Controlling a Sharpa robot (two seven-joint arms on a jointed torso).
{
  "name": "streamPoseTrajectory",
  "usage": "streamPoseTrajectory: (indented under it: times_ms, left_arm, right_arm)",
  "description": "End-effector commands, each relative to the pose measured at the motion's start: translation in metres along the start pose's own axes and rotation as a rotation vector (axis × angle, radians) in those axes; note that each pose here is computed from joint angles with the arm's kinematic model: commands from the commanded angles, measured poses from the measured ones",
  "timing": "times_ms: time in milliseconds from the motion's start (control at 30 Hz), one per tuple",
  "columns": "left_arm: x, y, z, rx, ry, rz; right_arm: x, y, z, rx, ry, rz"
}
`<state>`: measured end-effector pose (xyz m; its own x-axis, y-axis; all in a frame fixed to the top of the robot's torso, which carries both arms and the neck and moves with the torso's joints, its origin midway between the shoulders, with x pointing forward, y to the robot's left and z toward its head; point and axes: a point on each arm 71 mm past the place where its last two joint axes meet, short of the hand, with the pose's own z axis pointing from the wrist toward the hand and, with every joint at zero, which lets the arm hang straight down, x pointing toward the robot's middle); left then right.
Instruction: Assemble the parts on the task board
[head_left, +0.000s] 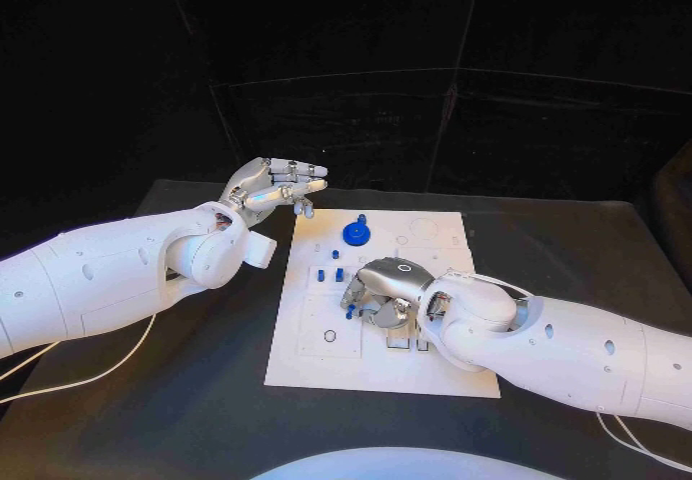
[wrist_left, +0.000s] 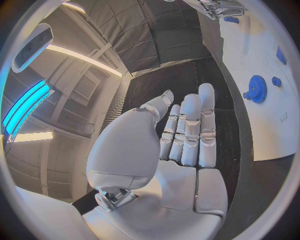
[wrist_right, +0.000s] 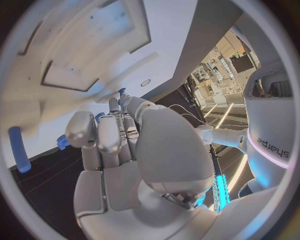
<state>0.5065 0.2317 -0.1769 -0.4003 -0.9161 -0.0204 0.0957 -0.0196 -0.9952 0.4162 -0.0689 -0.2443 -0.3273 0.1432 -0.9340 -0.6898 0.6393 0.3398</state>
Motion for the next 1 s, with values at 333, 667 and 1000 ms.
streamPoseTrajectory:
  times_ms: [333, 667, 1000]
  left_arm:
    - [-0.0008, -0.0013, 0.0003, 0.007, 0.005, -0.007]
    - [-0.0020, -0.0009, 0.0005, 0.004, 0.001, -0.005]
    - [-0.0033, -0.0008, 0.0003, 0.003, -0.001, -0.004]
  right_arm:
    - [0.0032, 0.0042, 0.0007, -0.020, 0.033, -0.037]
    - [0.0025, 0.0028, -0.0003, -0.026, 0.019, -0.040]
    - [0.0015, 0.0013, -0.0003, -0.029, 0.002, -0.032]
